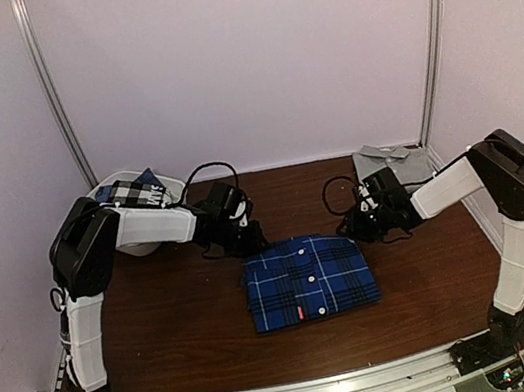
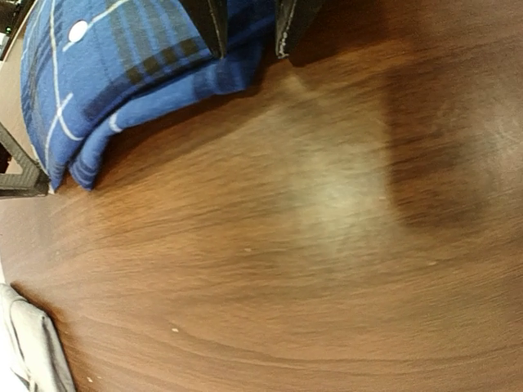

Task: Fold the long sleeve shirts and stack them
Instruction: Smooth out the square-folded shirt at the center of the board.

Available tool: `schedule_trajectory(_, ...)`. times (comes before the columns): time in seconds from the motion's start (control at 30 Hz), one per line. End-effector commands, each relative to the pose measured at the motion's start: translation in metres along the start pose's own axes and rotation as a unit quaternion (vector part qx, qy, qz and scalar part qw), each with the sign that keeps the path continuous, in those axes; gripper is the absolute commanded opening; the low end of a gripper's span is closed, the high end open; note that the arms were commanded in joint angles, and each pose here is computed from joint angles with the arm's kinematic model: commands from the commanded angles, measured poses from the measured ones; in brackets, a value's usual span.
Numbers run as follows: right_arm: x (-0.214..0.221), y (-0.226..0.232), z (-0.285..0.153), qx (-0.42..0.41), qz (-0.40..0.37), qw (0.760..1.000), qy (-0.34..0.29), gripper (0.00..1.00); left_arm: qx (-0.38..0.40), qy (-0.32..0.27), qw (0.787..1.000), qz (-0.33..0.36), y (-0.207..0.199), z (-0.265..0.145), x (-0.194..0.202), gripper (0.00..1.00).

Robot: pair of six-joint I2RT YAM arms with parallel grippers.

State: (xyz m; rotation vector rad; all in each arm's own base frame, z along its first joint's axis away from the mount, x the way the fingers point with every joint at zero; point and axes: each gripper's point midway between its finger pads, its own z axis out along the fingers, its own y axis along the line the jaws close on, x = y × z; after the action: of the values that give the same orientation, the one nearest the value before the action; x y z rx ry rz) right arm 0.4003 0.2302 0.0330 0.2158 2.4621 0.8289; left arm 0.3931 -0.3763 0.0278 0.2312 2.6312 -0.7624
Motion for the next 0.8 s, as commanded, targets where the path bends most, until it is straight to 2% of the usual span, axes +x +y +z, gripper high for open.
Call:
schedule_trajectory(0.0,0.002,-0.009,-0.009,0.014,0.002,1.000,0.001,0.34,-0.023,-0.008,1.000,0.001,0.020,-0.012,-0.008,0.23)
schedule_trajectory(0.3,-0.007,-0.005,-0.033,0.037,-0.036,0.999,-0.013,0.38,-0.045,-0.036,0.998,0.019,0.028,-0.040,-0.032,0.27)
schedule_trajectory(0.5,0.002,-0.012,-0.052,0.060,-0.063,0.996,-0.005,0.47,-0.027,-0.062,0.997,0.034,0.009,-0.076,-0.042,0.30)
schedule_trajectory(0.77,0.022,-0.009,-0.078,0.079,-0.101,0.992,0.006,0.57,-0.010,-0.034,0.998,0.050,-0.004,-0.118,0.002,0.37)
